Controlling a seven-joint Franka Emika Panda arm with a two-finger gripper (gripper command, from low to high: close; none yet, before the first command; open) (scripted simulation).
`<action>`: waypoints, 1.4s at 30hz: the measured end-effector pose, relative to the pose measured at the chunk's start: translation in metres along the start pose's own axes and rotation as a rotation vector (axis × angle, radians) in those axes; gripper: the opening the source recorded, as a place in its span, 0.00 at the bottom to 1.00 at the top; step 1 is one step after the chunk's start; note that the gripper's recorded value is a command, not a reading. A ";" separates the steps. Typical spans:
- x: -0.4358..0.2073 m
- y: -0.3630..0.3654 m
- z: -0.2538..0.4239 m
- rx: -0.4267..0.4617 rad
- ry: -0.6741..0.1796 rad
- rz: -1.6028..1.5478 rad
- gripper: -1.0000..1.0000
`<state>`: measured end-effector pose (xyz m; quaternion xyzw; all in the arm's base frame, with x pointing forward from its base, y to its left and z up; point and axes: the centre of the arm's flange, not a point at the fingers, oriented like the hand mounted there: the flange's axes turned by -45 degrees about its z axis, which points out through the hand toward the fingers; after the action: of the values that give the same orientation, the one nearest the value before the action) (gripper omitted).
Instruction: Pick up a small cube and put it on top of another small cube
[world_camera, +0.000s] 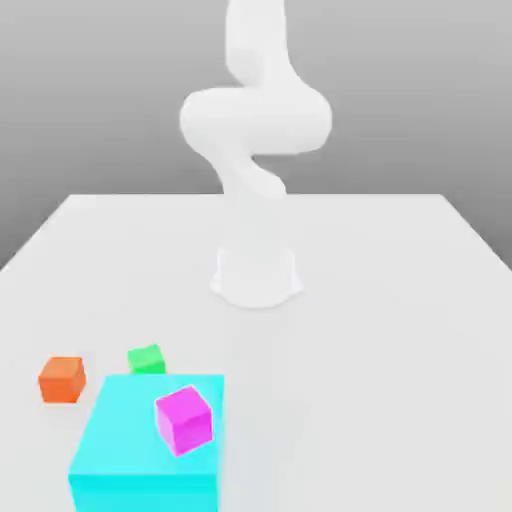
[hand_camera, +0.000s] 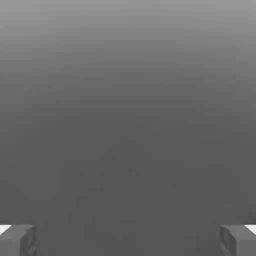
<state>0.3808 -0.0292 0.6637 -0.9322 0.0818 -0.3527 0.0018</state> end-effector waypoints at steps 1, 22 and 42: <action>-0.003 0.013 0.025 -0.027 -0.032 0.061 0.50; -0.319 0.295 0.306 -0.554 -0.519 1.337 0.50; -0.338 0.296 0.316 -0.570 -0.537 1.376 0.00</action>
<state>0.2941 -0.2862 0.1860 -0.6900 0.7238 -0.0007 0.0005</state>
